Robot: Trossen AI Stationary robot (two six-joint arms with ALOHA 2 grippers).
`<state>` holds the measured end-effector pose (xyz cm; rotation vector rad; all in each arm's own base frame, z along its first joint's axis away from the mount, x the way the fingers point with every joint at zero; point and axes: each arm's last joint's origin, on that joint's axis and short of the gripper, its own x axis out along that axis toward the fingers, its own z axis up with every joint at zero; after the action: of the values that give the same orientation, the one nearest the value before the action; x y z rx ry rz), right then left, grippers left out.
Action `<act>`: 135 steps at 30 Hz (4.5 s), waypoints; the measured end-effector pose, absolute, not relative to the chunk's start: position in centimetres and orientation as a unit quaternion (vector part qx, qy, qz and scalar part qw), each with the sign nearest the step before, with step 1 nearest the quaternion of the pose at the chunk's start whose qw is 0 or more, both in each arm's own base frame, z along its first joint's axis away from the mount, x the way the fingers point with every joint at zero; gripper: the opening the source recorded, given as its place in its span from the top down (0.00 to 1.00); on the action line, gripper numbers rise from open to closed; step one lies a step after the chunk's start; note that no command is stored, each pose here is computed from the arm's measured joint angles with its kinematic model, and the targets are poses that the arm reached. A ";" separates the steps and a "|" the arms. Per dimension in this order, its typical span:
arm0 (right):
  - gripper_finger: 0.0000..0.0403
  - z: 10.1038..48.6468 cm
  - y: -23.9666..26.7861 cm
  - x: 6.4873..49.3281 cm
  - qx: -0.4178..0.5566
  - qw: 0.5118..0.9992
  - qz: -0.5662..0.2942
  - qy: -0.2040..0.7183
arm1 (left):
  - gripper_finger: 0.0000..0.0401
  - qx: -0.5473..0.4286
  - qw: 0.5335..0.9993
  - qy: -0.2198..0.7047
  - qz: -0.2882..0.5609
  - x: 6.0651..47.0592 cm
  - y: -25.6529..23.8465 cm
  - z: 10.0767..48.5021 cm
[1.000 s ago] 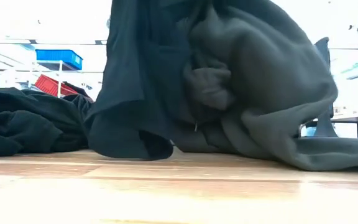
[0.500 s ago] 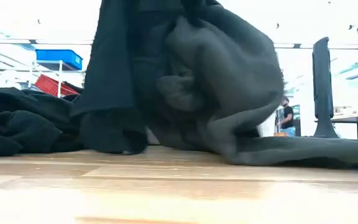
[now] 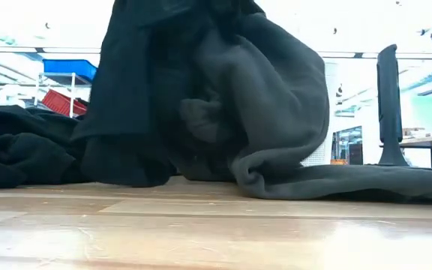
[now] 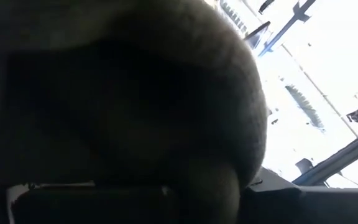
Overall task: Sort clothes
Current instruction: Put the gray hoodie into the white bin
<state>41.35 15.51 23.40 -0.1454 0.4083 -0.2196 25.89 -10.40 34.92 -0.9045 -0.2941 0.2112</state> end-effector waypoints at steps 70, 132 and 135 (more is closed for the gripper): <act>1.00 21.5 18.4 39.2 0.033 0.947 0.005 0.320 | 0.86 -0.427 0.882 -0.172 0.101 25.1 -9.8 36.1; 1.00 21.3 13.3 32.7 0.054 0.813 -0.294 0.500 | 0.88 -0.134 0.871 -0.473 0.003 23.0 5.1 60.1; 1.00 18.7 13.5 34.3 0.070 0.821 -0.238 0.515 | 0.88 -0.123 0.877 -0.464 0.006 24.1 6.9 61.0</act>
<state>34.28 13.51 18.67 0.1486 1.0959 -0.5059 24.14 6.94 61.03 -0.2575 -0.9674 0.0132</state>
